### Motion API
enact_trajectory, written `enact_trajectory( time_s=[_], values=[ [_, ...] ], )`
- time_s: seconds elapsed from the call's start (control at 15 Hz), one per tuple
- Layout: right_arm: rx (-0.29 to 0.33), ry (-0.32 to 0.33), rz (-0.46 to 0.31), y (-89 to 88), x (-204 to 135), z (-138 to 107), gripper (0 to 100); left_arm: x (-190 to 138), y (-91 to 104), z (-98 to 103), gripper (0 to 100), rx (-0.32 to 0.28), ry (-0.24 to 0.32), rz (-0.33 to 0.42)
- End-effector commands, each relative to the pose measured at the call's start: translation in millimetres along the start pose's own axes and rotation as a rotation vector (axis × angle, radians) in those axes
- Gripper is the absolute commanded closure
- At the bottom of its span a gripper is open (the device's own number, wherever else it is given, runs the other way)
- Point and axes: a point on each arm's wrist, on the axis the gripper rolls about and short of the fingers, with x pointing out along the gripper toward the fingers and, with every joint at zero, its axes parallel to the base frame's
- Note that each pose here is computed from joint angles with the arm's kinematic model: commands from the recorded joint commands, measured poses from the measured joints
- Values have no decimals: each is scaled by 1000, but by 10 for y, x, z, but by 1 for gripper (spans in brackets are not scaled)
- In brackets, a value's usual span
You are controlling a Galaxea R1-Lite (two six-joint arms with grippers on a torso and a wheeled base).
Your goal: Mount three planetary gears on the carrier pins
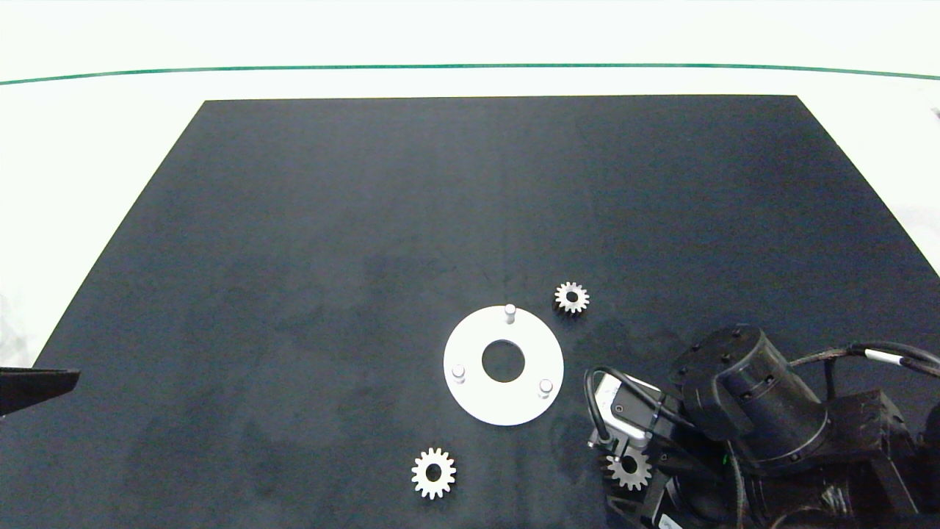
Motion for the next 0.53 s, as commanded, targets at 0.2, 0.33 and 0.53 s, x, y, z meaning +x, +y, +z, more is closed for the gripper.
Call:
enact_trajectory(
  time_s=[0.2, 0.33, 0.53],
  values=[
    [-6, 3, 1, 8, 22, 8, 37, -17, -1, -13, 0, 1, -1, 0],
    [-5, 0, 0, 9, 34, 14, 40, -26, -7, -16, 0, 6, -5, -5],
    [-5, -10, -1, 16, 45, 29, 46, -33, -14, -21, 0, 11, -8, -12]
  ],
)
